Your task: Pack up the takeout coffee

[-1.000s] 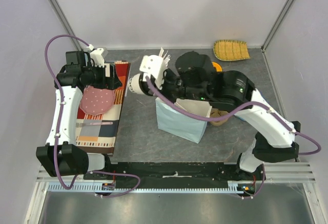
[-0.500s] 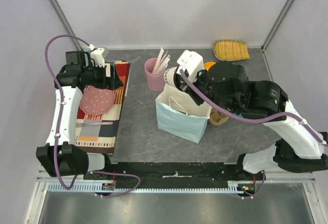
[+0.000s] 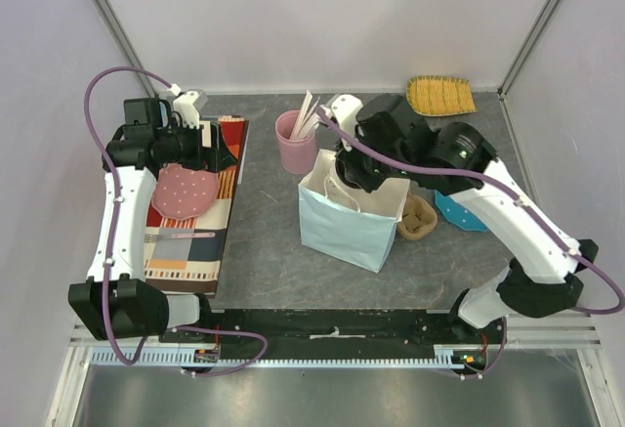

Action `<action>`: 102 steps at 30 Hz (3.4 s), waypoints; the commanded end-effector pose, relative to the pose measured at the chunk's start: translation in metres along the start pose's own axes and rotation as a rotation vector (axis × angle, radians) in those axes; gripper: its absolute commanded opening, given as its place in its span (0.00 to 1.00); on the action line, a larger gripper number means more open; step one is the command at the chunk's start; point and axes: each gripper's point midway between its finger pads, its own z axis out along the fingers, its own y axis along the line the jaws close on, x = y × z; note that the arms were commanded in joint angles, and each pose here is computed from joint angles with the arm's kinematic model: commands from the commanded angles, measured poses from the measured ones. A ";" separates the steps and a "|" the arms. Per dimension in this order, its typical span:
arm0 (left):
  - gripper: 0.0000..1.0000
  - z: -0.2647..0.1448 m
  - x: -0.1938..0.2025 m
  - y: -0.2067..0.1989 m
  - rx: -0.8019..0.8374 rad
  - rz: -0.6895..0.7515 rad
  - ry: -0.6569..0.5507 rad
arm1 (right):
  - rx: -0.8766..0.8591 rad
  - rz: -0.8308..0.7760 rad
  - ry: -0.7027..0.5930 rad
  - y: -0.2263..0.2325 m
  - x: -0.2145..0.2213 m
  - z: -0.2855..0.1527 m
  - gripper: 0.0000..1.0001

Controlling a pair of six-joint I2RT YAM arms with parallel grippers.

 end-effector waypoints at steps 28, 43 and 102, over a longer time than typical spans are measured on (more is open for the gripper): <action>0.87 0.019 -0.005 -0.065 0.188 0.162 0.019 | -0.115 -0.049 0.321 0.027 0.050 0.083 0.00; 0.87 0.019 -0.010 -0.074 0.236 0.174 0.017 | -0.202 -0.123 0.343 0.038 0.067 0.116 0.00; 0.88 0.015 -0.014 -0.072 0.212 0.195 0.002 | -0.079 -0.147 0.498 0.033 0.107 0.130 0.00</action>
